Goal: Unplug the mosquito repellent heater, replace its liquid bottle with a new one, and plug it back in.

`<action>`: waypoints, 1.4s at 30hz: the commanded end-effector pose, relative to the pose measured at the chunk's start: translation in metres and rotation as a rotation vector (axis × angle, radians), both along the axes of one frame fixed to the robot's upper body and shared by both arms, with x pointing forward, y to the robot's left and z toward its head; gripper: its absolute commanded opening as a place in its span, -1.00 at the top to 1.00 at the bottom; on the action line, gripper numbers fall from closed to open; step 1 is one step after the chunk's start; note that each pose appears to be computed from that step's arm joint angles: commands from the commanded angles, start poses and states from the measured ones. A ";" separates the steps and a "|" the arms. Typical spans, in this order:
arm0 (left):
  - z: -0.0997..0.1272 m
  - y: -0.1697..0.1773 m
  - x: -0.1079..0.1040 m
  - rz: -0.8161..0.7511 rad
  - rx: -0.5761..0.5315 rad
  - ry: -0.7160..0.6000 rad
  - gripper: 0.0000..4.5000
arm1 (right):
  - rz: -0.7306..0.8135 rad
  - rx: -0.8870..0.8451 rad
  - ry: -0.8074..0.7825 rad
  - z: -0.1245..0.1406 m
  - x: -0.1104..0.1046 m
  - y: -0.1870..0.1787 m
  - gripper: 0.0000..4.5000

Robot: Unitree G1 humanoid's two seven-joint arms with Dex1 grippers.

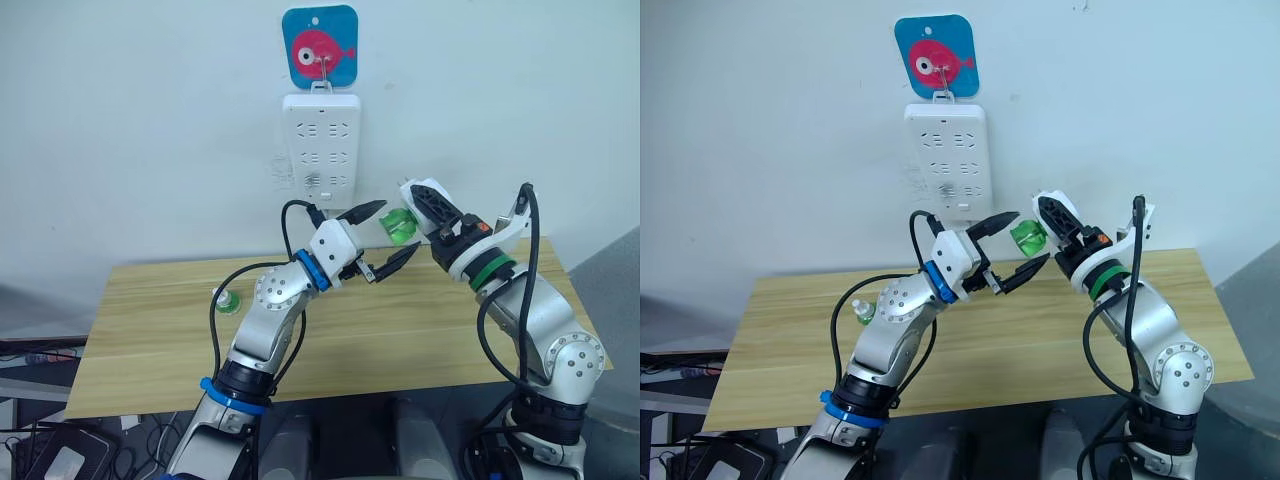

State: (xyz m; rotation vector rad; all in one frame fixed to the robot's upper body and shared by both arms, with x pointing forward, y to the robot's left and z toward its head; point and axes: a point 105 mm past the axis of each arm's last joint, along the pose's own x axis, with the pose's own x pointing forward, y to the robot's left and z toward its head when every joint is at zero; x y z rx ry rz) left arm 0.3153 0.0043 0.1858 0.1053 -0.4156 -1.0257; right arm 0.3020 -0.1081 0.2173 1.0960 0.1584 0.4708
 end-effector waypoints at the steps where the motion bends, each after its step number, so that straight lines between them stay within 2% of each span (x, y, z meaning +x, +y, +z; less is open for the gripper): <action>1: 0.013 -0.005 -0.001 -0.006 -0.040 -0.037 -0.62 | 0.020 0.027 -0.058 0.015 -0.010 0.003 -0.33; 4: 0.012 -0.005 -0.001 -0.005 -0.037 -0.031 -0.18 | 0.018 0.034 -0.053 0.016 -0.010 0.003 -0.33; 6: 0.012 -0.004 -0.001 0.001 -0.043 -0.027 0.00 | 0.020 0.032 -0.049 0.015 -0.011 0.003 -0.33; 10: 0.014 -0.004 0.000 0.006 -0.054 -0.025 0.00 | 0.028 0.031 -0.042 0.013 -0.012 0.004 -0.33; 14: 0.014 -0.005 -0.002 -0.016 -0.034 -0.037 0.00 | 0.083 0.016 -0.041 0.011 -0.016 0.007 -0.95; 15: 0.013 -0.004 -0.003 -0.032 -0.019 -0.046 0.00 | 0.121 -0.011 -0.036 0.007 -0.019 0.006 -0.98; 19: 0.009 0.000 -0.009 -0.103 0.043 -0.073 0.00 | 0.235 -0.087 -0.020 -0.006 -0.024 -0.003 -0.98; 23: 0.001 0.008 -0.021 -0.230 0.160 -0.132 0.00 | 0.443 -0.150 -0.073 -0.016 -0.032 -0.012 -0.98; 27: -0.007 0.015 -0.026 -0.306 0.225 -0.152 0.00 | 0.666 -0.192 -0.050 -0.025 -0.045 -0.019 -0.98; 31: -0.012 0.016 -0.031 -0.365 0.260 -0.166 0.00 | 0.814 -0.198 -0.006 -0.027 -0.052 -0.026 -0.98; 37: -0.024 0.016 -0.045 -0.417 0.287 -0.167 0.00 | 0.909 -0.211 0.054 -0.030 -0.059 -0.030 -0.98; 42: -0.027 0.015 -0.052 -0.423 0.292 -0.177 0.00 | 0.906 -0.199 0.071 -0.030 -0.056 -0.032 -0.98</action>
